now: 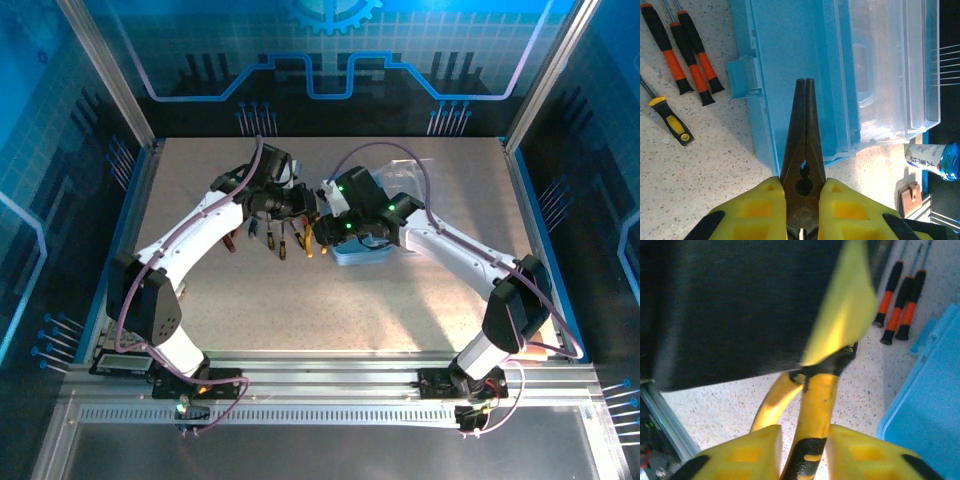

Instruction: Pack the tool kit

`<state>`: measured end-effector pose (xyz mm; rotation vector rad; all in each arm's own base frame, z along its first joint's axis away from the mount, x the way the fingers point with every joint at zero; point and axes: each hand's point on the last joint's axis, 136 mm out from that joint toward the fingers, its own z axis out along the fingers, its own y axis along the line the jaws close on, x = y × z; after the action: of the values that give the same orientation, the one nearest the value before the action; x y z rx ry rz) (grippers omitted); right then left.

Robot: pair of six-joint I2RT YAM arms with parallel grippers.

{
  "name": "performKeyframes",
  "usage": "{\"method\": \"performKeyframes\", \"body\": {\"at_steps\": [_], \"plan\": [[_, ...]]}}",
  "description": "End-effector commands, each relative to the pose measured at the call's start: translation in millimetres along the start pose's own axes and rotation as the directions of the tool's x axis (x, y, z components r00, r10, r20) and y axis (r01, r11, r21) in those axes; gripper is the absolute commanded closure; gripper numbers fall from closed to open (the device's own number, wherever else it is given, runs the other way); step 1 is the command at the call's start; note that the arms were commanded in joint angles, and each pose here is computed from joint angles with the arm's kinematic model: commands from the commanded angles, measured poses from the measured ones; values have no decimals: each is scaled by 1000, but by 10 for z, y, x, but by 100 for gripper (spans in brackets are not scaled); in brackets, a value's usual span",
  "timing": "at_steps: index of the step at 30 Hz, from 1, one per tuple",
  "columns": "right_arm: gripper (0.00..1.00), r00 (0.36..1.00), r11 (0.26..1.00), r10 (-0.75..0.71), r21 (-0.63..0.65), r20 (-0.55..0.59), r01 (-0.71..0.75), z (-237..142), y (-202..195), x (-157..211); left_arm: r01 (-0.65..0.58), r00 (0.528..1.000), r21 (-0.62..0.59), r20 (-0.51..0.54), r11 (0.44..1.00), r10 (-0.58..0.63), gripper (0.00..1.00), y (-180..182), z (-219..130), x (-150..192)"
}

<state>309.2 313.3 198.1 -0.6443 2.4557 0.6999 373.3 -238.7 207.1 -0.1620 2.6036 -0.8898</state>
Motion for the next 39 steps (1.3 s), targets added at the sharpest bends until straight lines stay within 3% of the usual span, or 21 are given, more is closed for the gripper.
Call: {"method": "performKeyframes", "body": {"at_steps": [1,9,10,13,18,19,24,28,39], "plan": [[79,1000,1000,-16,-20,5,16,-13,75,15,-21,1000,66,3,998,21,100,-200,-84,-25],[100,1000,999,1,-44,20,0,-38,87,-10,-32,999,82,13,996,31,100,-229,-107,-39],[100,1000,999,3,-44,22,-2,-52,79,-18,-32,999,76,16,997,31,92,-211,-105,-41],[100,1000,999,8,-36,26,-7,-107,21,-30,-33,999,39,36,999,32,46,-115,-138,-88],[100,999,1000,22,16,25,-23,-276,-247,-49,-11,995,-61,103,998,17,4,256,-372,-260],[100,999,999,29,27,17,-29,-304,-320,-45,-4,993,-97,113,995,15,1,375,-431,-285],[100,998,995,45,86,-47,-41,-329,-695,-43,19,994,-318,112,948,17,1,1006,-643,-224],[100,989,987,56,158,-134,-34,-221,-1002,-5,41,996,-421,88,906,-5,1,1370,-696,-45],[100,972,964,132,253,-196,-80,208,-1303,-2,65,998,-437,40,897,-53,1,1575,-569,211]]}}
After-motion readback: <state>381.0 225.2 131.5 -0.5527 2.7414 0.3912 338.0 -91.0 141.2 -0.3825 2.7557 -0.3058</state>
